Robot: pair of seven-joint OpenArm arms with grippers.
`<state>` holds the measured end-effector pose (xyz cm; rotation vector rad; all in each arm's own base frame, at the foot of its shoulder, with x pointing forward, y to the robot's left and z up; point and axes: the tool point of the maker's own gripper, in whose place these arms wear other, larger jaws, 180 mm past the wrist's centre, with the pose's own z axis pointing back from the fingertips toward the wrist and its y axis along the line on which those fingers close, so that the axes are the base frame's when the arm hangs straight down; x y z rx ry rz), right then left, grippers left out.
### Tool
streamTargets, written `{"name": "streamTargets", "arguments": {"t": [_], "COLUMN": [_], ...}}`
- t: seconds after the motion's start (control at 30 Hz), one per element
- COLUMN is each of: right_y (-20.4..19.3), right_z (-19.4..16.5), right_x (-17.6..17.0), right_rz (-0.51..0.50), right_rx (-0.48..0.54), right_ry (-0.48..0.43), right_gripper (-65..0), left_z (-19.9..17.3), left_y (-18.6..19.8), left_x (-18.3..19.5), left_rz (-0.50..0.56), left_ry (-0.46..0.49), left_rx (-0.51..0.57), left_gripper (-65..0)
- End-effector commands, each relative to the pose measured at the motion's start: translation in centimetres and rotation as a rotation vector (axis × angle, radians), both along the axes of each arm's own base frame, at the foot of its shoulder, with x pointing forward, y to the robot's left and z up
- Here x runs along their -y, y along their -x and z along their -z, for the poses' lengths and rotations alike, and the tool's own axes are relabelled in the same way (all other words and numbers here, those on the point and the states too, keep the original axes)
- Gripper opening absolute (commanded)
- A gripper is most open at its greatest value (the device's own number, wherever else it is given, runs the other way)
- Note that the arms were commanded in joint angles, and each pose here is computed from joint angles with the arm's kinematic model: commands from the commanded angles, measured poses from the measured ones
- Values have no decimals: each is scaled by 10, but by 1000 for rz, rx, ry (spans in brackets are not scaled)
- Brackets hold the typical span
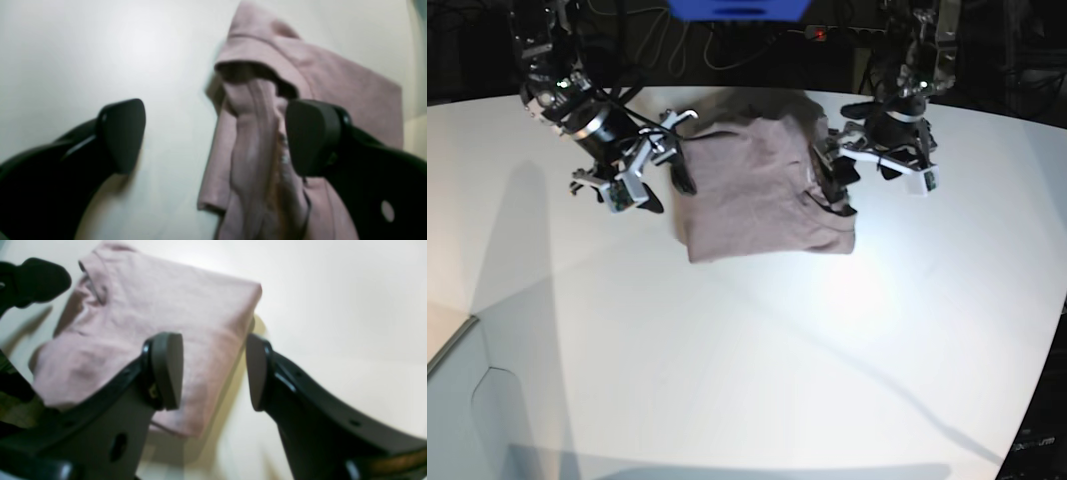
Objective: Layout the t-shirt on the table in an organized manner, then fold the t-shirt properly
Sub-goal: 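Push the folded stack with the left gripper to square it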
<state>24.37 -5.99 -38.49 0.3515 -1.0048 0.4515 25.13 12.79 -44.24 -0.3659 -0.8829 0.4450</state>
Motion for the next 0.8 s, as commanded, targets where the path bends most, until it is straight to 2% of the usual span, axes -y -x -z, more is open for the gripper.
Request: {"name": "streamTargets", "arguments": {"t": [0.0,0.07,0.17,0.33,0.4,0.57,0.77], "right_y": [-6,-6,-6,-15,-17,-23,-27], "right_z": [-12,-11,-11,-14,-15,-20,-22], "right_x": [-2,-1,1,27,37,64,111], "right_rz": [-1,-1,3,72,99,166,282], "right_rx": [44,39,39,54,59,81,91], "right_ry": [-27,-23,-18,3,14,37,80], "right_gripper": [-344,-344,-344,-344,-344,-344,-344], "left_z": [-6,2,11,19,22,24,14], "left_y": [-9,-10,-13,-15,-15,-21,-46], "left_x": [-1,3,22,39,45,50,51], "left_rz": [-18,-25,24,71,91,152,204], "left_ry": [24,57,73,79,80,53,8], "left_rx": [31,9,-12,-34,-41,-42,-3], "left_gripper": [0,0,0,-2,-82,-378,-647]}}
